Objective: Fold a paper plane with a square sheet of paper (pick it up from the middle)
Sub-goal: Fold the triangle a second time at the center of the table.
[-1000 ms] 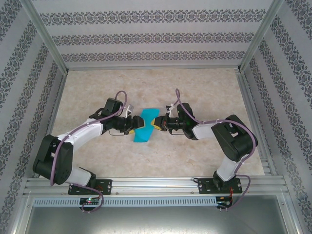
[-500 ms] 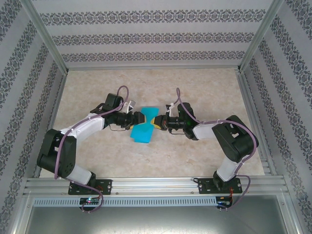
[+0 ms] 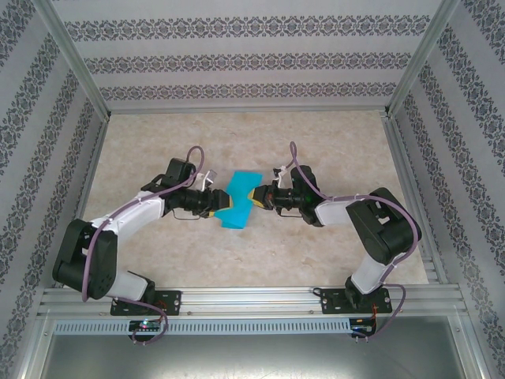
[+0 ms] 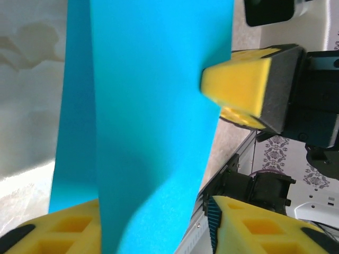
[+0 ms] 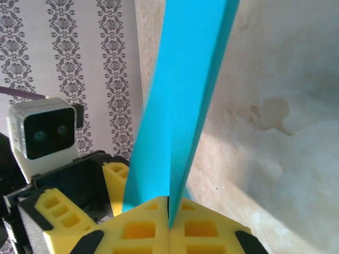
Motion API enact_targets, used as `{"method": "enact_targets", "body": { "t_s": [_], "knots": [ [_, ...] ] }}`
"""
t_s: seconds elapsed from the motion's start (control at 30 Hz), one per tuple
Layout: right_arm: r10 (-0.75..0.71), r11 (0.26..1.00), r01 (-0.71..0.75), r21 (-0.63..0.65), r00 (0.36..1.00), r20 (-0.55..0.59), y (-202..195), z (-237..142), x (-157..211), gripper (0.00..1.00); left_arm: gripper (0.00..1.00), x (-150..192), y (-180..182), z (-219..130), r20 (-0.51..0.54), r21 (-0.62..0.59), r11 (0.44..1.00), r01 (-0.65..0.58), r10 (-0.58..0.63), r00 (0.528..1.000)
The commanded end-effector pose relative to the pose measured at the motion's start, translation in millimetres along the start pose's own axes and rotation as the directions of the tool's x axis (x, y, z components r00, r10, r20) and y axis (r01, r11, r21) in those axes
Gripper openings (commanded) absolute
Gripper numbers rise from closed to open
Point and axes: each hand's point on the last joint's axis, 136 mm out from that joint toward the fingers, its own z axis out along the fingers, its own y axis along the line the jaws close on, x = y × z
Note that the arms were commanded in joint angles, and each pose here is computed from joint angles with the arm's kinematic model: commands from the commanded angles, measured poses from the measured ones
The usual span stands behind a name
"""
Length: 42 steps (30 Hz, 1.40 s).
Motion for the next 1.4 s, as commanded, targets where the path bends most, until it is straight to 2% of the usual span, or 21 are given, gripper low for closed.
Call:
{"method": "enact_targets", "body": {
  "t_s": [0.0, 0.27, 0.47, 0.63, 0.93, 1.2, 1.37],
  "knots": [
    [-0.044, 0.999, 0.044, -0.016, 0.999, 0.027, 7.6, -4.4, -4.4, 0.0, 0.43, 11.2, 0.2, -3.8, -0.024, 0.011, 0.999, 0.032, -0.032, 0.999],
    [-0.04, 0.999, 0.041, -0.013, 0.999, 0.024, 5.1, -5.8, -2.4, 0.0, 0.35, 22.0, 15.7, -12.0, -0.014, -0.094, 0.995, 0.04, -0.041, 0.999],
    [-0.044, 0.999, 0.044, -0.006, 0.999, 0.015, 2.8, -4.7, 0.4, 0.0, 0.17, 26.5, 21.0, -9.1, -0.027, -0.123, 0.992, 0.042, -0.046, 0.999],
    [-0.041, 0.999, 0.041, 0.009, 0.999, -0.003, -4.4, -1.1, 4.2, 0.0, 0.07, 30.1, 17.2, -8.3, -0.044, -0.147, 0.989, 0.014, -0.02, 0.999],
    [-0.051, 0.994, 0.056, 0.096, 0.998, -0.046, -33.8, 5.3, 12.3, 0.02, 0.06, 33.6, 13.5, 14.7, -0.097, -0.153, 0.988, -0.014, -0.001, 0.995],
    [-0.065, 0.971, 0.082, 0.223, 0.995, -0.082, -60.6, 3.5, 12.9, 0.07, 0.06, 35.3, 23.4, 34.1, -0.139, -0.17, 0.985, -0.011, -0.012, 0.99],
    [-0.083, 0.947, 0.106, 0.304, 0.993, -0.089, -69.4, -4.7, 9.8, 0.23, 0.07, 36.9, 31.3, 43.6, -0.157, -0.179, 0.984, -0.003, -0.026, 0.987]
  ]
}}
